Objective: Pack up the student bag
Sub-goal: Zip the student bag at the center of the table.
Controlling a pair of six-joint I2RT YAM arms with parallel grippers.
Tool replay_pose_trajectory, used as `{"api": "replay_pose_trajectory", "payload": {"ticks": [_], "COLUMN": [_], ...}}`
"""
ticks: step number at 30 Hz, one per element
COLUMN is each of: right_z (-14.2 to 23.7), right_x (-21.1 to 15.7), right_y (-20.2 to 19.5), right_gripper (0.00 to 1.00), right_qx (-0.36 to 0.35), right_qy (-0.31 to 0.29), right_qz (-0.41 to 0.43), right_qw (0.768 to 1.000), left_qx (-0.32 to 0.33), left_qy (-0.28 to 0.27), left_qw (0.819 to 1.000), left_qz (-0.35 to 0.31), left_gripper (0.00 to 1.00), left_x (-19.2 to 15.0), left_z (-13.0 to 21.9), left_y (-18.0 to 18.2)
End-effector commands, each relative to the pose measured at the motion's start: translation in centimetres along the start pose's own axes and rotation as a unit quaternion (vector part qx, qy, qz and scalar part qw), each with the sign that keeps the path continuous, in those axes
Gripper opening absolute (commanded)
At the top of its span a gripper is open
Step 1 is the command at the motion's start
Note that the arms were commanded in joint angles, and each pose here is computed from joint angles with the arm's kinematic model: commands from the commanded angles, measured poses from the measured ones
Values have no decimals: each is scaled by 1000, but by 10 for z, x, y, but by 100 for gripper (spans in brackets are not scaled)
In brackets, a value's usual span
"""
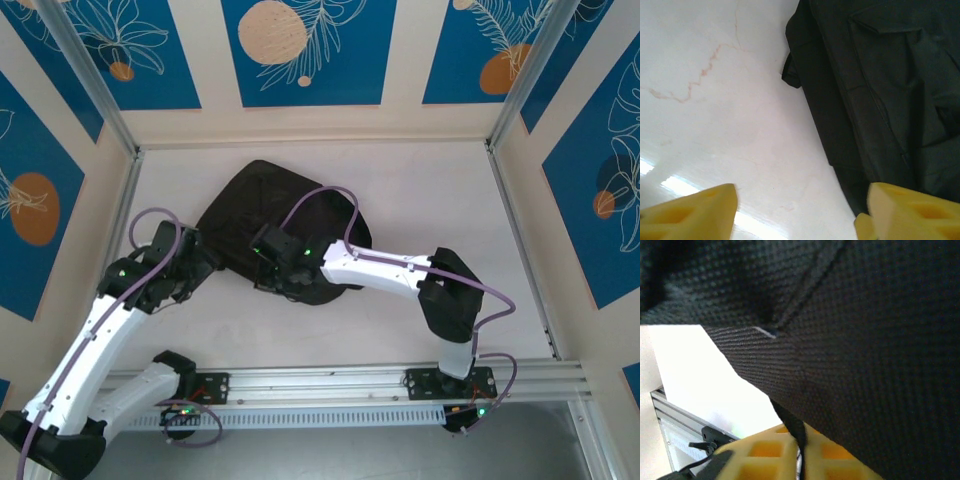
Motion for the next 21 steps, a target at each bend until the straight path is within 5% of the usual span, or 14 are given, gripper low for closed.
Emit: {"api": "replay_pose_trajectory", "payload": {"ticks": [1, 15, 21], "right_z": [7, 12, 14], "right_x": [6, 10, 11], "right_y": [1, 0, -5], "right_gripper": [0, 0, 0], "right_qx": [10, 46, 47], "right_qy": [2, 30, 39], "right_qz": [-1, 7, 3], "right_qw": [1000, 998, 998], "left_qx": [-22, -30, -11], "left_qy": [10, 11, 0], "left_qw": [1000, 999, 1000], "left_qz": [3, -19, -21], "left_gripper": [79, 70, 48], "left_x": [-3, 1, 4], "left_z": [-16, -81, -106], "left_y": [-9, -44, -45]}}
Point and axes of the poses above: each hand's point on the last joint's axis, 136 mm out from that joint toward the fingers, its own z axis back along the fingers, its own y axis along the line the jaws close on, x = y × z, the point moved 3 cm from there along z, back along the fingers
